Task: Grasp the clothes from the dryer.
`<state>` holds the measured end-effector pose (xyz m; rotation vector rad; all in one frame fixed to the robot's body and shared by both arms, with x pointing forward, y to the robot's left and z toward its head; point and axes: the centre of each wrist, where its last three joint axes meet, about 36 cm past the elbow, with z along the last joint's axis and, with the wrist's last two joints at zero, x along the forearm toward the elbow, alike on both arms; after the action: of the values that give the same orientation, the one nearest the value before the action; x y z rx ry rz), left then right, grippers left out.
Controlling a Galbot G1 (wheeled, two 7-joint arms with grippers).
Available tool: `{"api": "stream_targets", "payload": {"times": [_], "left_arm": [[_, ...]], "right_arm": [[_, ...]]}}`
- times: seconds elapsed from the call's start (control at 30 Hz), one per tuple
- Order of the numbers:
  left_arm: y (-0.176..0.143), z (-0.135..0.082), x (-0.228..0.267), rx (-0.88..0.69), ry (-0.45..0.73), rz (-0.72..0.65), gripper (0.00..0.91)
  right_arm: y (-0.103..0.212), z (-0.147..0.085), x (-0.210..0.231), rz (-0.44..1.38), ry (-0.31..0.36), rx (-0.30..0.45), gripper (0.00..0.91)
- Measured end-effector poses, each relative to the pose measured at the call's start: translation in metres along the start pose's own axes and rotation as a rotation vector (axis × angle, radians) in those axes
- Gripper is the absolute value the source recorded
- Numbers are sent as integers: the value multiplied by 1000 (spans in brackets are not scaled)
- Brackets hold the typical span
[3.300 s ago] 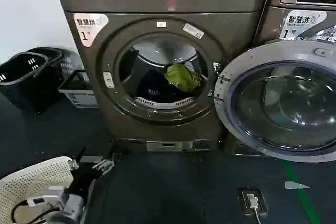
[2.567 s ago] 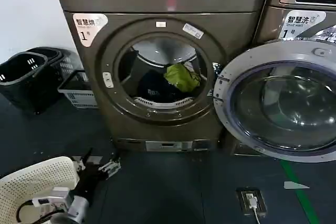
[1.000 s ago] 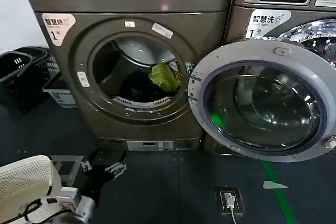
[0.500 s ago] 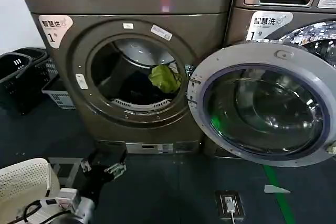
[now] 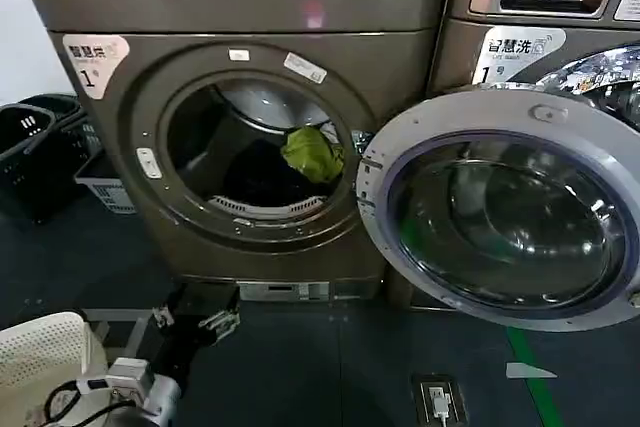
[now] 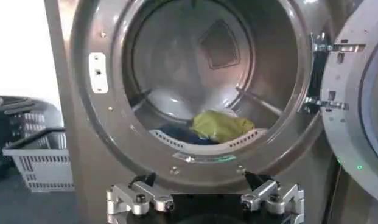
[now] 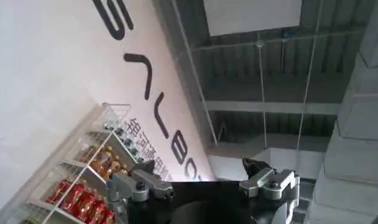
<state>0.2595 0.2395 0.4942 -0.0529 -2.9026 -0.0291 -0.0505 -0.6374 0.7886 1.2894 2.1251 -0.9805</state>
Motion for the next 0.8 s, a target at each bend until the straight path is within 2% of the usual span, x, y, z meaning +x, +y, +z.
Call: {"api": "stream_targets", "payload": {"times": [0.57,0.8], "left_arm": [[-1,-1,0,-1,-4,1,907],[-2,-8,0,-12,-30,14,907]], "right_arm": [[2,-1,0,-6,-2,4,907],[0,-6,1,-5,4,22,907]]}}
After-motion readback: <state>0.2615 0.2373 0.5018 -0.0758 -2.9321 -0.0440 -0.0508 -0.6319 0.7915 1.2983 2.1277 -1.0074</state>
